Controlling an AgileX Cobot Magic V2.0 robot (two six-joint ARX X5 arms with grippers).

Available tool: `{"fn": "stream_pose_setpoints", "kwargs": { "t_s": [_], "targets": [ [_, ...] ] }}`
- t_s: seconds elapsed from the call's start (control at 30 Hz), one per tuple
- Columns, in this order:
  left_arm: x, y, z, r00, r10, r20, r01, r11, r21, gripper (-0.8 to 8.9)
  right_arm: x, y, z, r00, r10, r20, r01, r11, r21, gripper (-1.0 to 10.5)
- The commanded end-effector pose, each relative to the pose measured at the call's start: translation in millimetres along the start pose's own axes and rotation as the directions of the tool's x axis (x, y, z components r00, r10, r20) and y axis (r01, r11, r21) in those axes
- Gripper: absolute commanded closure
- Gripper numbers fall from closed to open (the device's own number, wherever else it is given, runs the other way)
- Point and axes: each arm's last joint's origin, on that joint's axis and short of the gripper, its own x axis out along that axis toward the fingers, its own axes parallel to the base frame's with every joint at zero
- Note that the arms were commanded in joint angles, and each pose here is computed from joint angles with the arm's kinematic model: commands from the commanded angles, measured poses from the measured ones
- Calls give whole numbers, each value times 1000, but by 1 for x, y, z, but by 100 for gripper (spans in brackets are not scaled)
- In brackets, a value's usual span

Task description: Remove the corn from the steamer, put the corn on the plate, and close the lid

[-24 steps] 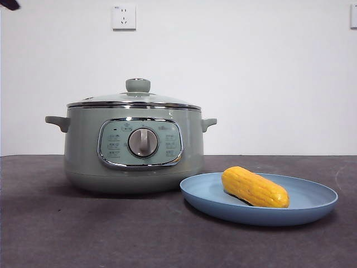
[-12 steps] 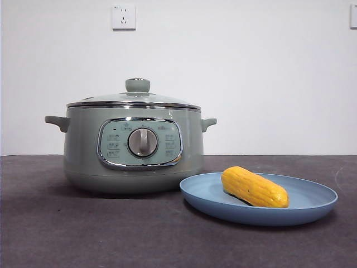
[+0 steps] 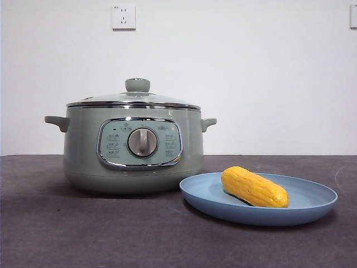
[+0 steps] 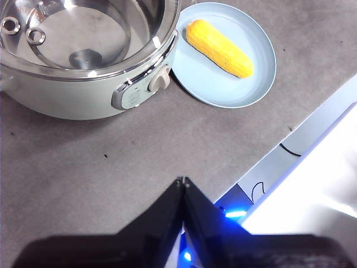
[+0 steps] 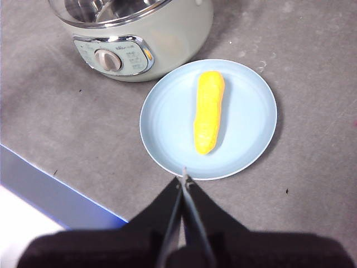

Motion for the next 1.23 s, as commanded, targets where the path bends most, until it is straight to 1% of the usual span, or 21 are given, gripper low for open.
{"fn": "stream_pose_setpoints", "kwargs": {
  "t_s": [0.03,0.37,0.5,0.6,0.63,0.7,0.73,0.77,0.8,0.9,0.97,1.0,1.03,1.13,1.17,1.23],
  "targets": [
    [1,1,0,1000,1,0,-1,1000,11,816,1,0,-1,1000,-2,0,2,1000,-5,945],
    [1,1,1,1000,10,13,-11,1000,24,818,1,0,-1,1000,-2,0,2,1000,-5,945],
    [1,3,7,995,81,62,-84,996,41,817,1,0,-1,1000,-2,0,2,1000,-5,945],
    [1,3,9,993,82,86,-87,995,50,817,1,0,-1,1000,-2,0,2,1000,-5,945],
    [-1,3,9,990,93,105,-100,993,68,817,1,0,-1,1000,-2,0,2,1000,-5,945],
    [-7,4,15,972,119,203,-149,979,138,817,1,0,-1,1000,-2,0,2,1000,-5,945],
    [-12,4,19,956,125,267,-174,970,168,817,1,0,-1,1000,-2,-1,2,1000,-5,945],
    [-18,5,24,927,135,349,-211,959,191,817,1,0,-1,1000,-2,0,2,1000,-5,945],
    [-26,5,27,891,141,431,-249,946,206,817,1,0,-1,1000,-2,0,2,1000,-5,945],
    [-48,5,29,785,117,609,-327,912,246,817,1,0,-1,1000,-2,0,2,1000,-5,945],
    [-62,4,24,698,101,709,-384,888,251,817,1,0,-1,1000,-2,0,2,1000,-5,945],
    [-66,5,20,660,100,745,-411,878,246,817,1,0,-1,1000,-2,0,2,1000,-5,945],
    [-68,6,14,611,111,784,-450,863,228,817,1,0,-1,1000,-2,0,2,1000,-5,945],
    [-66,11,-9,518,159,841,-532,830,171,817,1,0,-1,1000,-2,0,2,1000,-5,945],
    [-62,13,-18,501,174,848,-548,822,155,817,1,0,-1,1000,-2,0,2,1000,-5,945],
    [-48,19,-38,479,206,853,-574,809,127,817,1,0,-1,1000,-2,0,2,1000,-5,945]
  ]
}}
